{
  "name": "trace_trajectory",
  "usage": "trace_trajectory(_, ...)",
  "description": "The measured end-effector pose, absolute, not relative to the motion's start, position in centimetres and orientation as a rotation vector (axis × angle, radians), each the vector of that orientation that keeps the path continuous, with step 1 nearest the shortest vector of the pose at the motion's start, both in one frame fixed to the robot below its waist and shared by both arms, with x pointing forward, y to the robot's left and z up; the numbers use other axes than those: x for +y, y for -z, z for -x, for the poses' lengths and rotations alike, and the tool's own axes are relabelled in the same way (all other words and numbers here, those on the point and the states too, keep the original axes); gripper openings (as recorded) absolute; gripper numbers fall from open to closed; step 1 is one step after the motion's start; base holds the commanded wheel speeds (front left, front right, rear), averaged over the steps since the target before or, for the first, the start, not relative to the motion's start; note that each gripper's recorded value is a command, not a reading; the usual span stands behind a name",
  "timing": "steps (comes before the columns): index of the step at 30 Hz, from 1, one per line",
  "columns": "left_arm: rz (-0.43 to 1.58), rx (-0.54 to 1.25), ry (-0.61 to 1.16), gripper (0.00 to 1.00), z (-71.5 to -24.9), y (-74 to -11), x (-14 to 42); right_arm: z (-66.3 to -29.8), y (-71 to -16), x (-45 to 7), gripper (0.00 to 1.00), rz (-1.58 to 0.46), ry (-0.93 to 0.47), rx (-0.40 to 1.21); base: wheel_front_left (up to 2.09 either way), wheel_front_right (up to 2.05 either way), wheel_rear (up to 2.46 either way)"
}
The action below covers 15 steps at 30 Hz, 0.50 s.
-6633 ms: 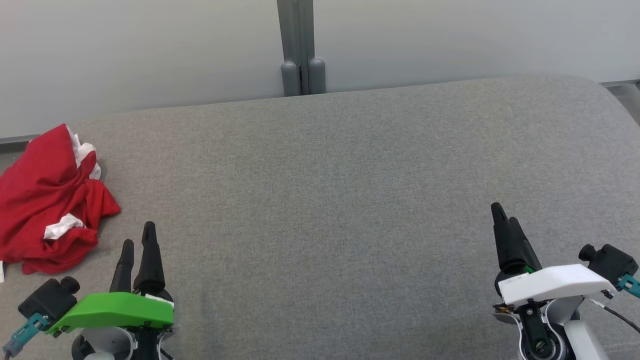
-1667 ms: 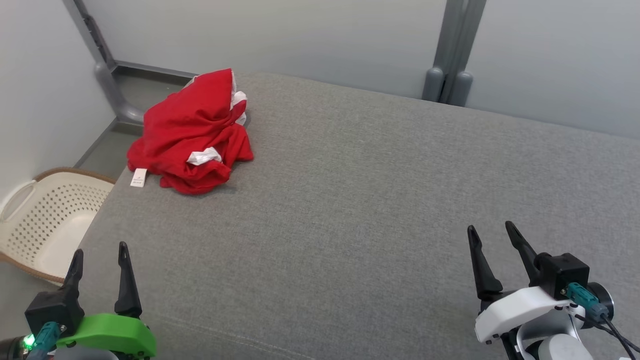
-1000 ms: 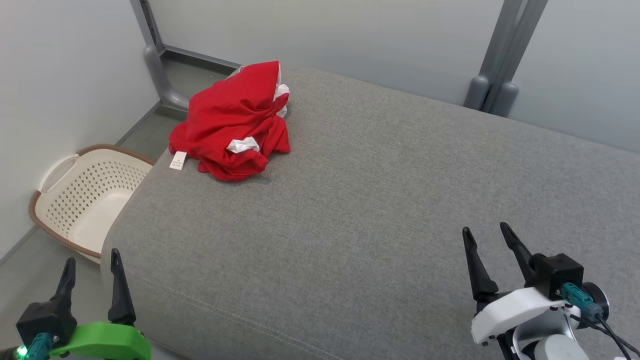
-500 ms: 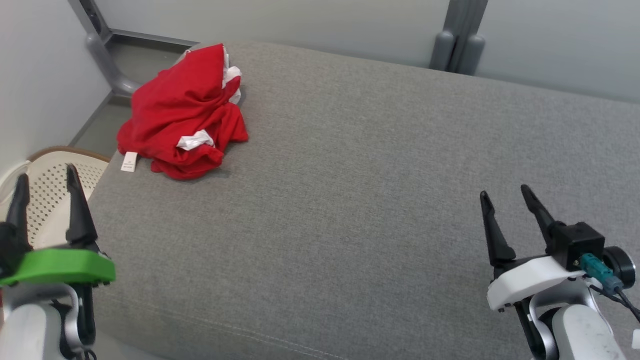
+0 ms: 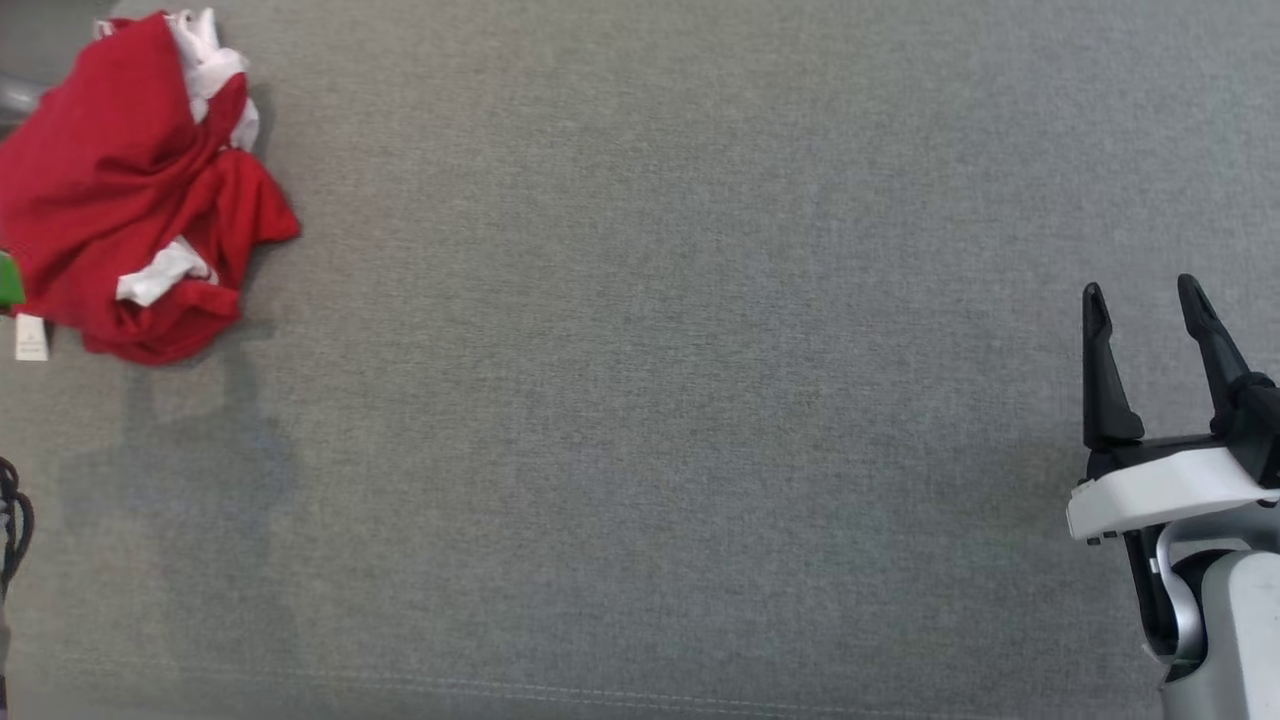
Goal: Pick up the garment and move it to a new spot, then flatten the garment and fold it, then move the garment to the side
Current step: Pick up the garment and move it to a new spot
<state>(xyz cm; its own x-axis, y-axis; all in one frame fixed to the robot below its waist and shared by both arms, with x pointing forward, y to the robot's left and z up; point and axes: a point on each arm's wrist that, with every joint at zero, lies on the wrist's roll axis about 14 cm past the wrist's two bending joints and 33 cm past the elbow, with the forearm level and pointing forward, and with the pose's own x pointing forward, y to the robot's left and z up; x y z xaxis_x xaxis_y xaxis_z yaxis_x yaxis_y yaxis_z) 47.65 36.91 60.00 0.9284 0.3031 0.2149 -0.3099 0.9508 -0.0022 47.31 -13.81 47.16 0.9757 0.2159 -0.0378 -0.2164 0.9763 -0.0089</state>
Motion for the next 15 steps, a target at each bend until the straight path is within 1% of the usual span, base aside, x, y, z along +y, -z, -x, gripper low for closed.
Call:
trace_trajectory(3,-0.008,-0.155,-0.285,1.0,-50.7,-57.9,36.3,-47.3,-45.8,-15.5,1.0,0.02,-0.174,0.067,0.0,0.0,0.0)
trace_trajectory(8,0.024,0.023,-0.253,1.0,-54.3,-51.9,35.3,-47.1,-43.7,-17.8,1.0,0.036,-0.119,0.116,0.0,0.0,0.0)
trace_trajectory(12,0.048,0.193,-0.25,1.0,-55.0,-46.5,35.1,-46.9,-42.9,-19.1,1.0,0.046,-0.089,0.139,0.0,0.0,0.0)
trace_trajectory(15,0.067,0.346,-0.262,1.0,-54.4,-42.2,35.1,-46.6,-42.3,-19.8,1.0,0.052,-0.069,0.153,0.0,0.0,0.0)
